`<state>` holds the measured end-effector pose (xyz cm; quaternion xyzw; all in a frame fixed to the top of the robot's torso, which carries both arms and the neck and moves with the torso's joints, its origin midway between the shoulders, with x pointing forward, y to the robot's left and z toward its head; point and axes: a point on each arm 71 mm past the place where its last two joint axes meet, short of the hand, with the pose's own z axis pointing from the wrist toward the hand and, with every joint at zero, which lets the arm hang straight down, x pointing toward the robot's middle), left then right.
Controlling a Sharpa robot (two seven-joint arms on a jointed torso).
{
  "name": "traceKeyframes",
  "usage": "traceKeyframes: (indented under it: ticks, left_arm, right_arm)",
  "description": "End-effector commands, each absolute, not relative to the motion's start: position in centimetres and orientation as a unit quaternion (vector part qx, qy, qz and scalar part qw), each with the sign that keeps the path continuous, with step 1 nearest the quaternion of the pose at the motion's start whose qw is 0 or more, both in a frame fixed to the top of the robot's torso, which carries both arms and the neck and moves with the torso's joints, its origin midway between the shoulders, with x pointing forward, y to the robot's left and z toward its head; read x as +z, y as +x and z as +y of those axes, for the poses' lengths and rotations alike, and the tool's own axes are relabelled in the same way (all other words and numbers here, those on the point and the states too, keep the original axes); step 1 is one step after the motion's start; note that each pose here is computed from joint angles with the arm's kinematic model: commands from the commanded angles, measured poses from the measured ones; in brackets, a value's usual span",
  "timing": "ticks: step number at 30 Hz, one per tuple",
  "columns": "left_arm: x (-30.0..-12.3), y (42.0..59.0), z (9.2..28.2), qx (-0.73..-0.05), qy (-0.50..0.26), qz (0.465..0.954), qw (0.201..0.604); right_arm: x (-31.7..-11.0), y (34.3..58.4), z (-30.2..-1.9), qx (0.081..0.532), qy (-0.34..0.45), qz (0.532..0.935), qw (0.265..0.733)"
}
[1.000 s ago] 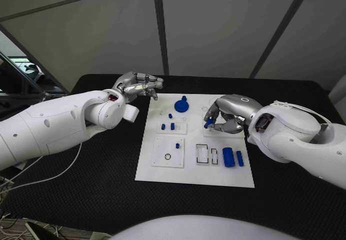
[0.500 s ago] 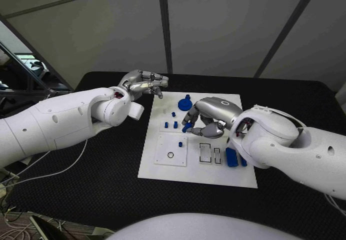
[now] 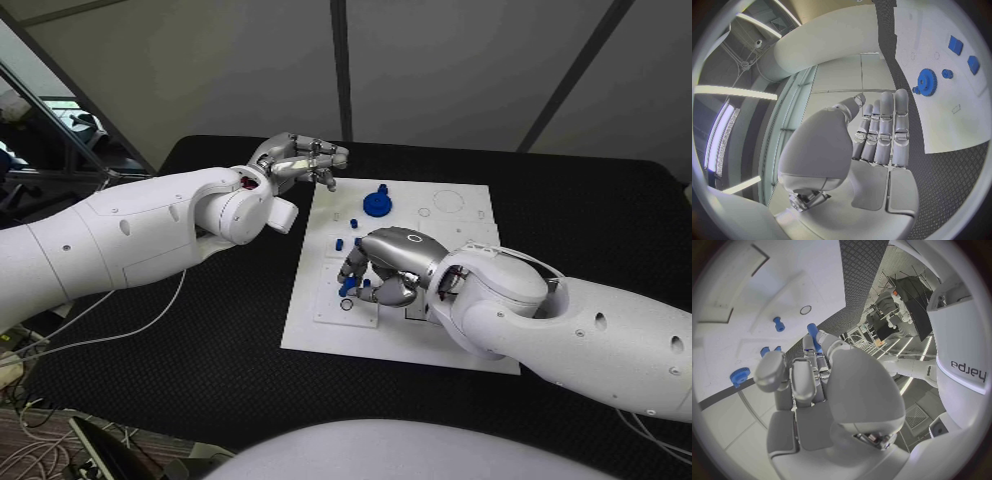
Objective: Assemble the parts on the task board
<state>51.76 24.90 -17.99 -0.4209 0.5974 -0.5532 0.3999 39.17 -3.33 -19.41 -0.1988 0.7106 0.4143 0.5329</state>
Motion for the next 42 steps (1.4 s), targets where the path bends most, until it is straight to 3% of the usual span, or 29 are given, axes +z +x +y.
traceKeyframes:
  ticks: [1,15,42]
  left_arm:
    - [-17.8,51.8,24.8,-0.559,-0.416,0.598,0.397]
    - [-17.8,51.8,24.7,-0.559,-0.416,0.598,0.396]
    - [-17.8,51.8,24.8,-0.558,-0.416,0.599,0.396]
  right_arm:
    - [-19.7,38.9,-3.0,0.422,-0.213,0.708,0.525]
    - [-21.1,39.1,-2.8,0.397,-0.234,0.723,0.515]
    - [-21.6,39.4,-2.6,0.362,-0.260,0.730,0.518]
